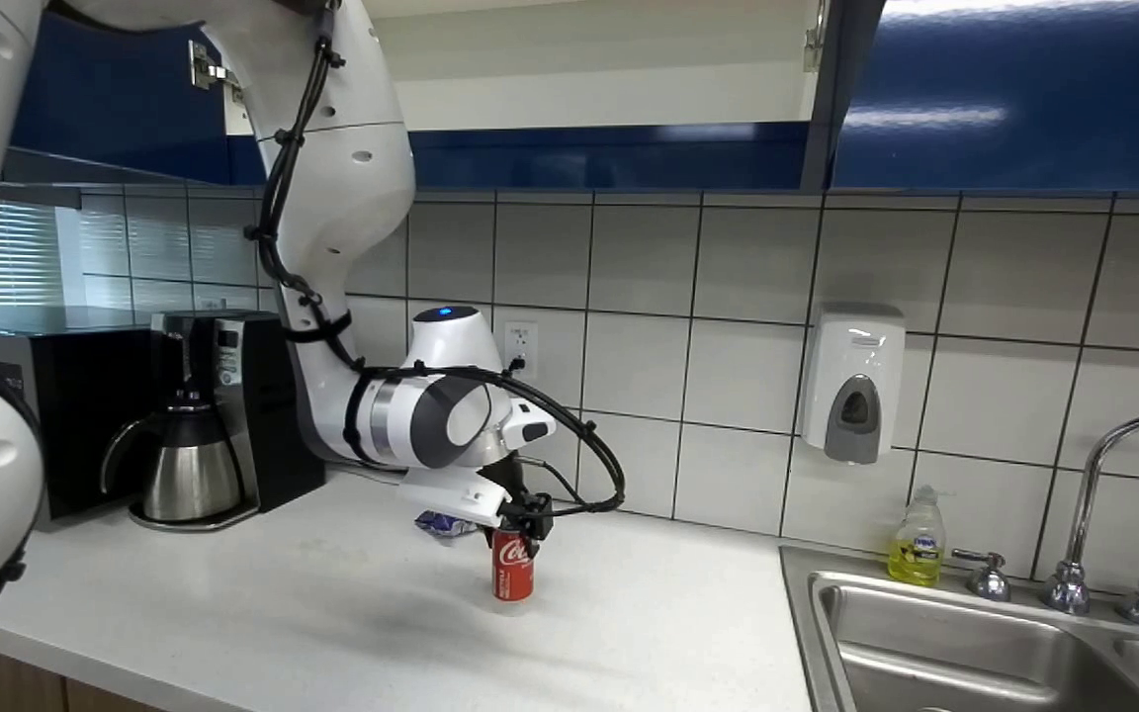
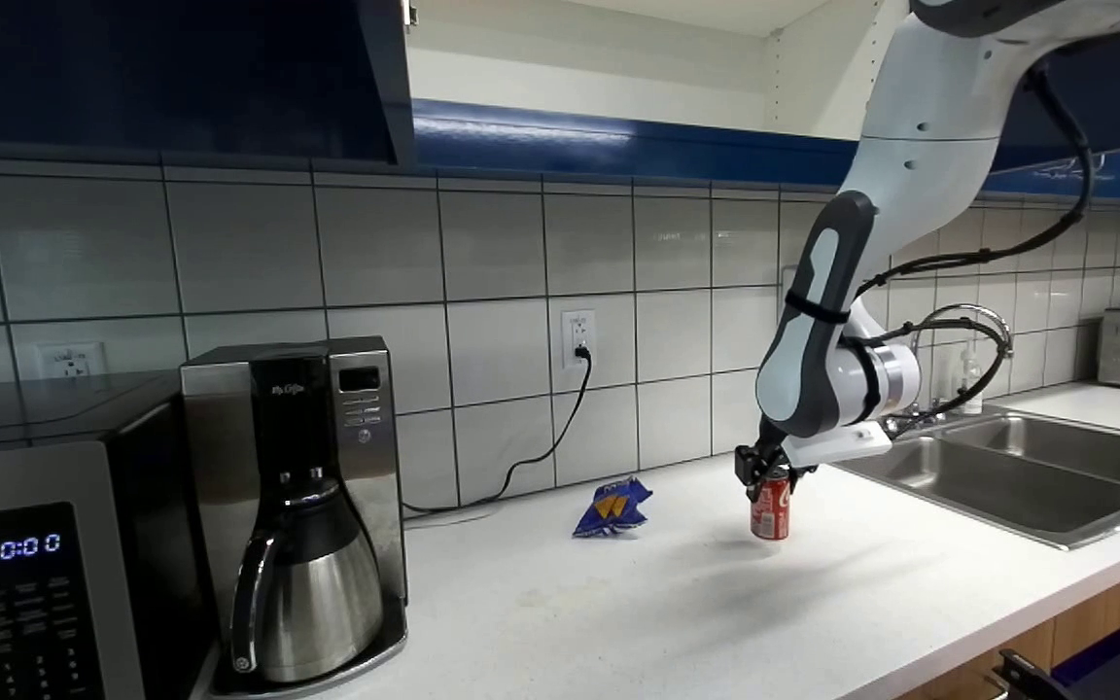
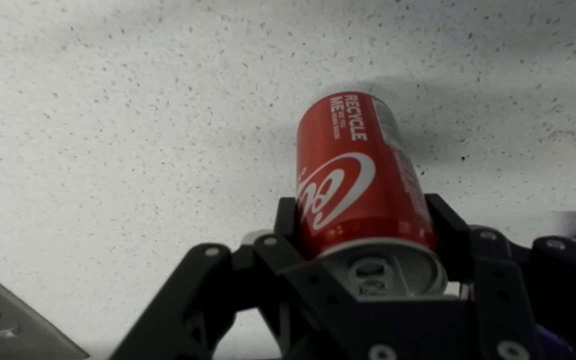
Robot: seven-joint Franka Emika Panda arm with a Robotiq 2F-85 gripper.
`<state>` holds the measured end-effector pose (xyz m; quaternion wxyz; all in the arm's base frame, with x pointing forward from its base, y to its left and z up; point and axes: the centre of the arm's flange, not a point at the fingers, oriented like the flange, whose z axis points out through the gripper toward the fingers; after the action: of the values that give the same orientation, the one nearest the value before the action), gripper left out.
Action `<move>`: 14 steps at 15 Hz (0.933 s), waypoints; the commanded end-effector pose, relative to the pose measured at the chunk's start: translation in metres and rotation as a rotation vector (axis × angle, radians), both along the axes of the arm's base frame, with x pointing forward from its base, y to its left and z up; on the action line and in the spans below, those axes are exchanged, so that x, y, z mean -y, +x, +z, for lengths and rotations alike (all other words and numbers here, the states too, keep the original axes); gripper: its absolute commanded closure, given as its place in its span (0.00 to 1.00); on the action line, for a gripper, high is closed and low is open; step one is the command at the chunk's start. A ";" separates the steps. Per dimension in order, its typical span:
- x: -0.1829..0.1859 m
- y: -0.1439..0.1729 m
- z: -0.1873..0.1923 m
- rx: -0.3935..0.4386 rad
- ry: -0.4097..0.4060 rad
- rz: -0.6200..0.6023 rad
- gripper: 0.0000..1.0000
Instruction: Put the red can inside the open cabinet
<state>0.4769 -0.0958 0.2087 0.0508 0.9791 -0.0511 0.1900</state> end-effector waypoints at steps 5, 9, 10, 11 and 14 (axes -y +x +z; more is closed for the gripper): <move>-0.004 0.012 0.065 -0.038 -0.013 -0.003 0.61; -0.005 0.018 0.094 -0.058 -0.017 0.008 0.61; -0.006 0.019 0.101 -0.063 -0.018 0.011 0.61; -0.008 0.021 0.108 -0.069 -0.019 0.013 0.61; -0.014 0.024 0.132 -0.075 -0.022 0.022 0.61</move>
<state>0.4994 -0.0914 0.3032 0.0596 0.9852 -0.0353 0.1569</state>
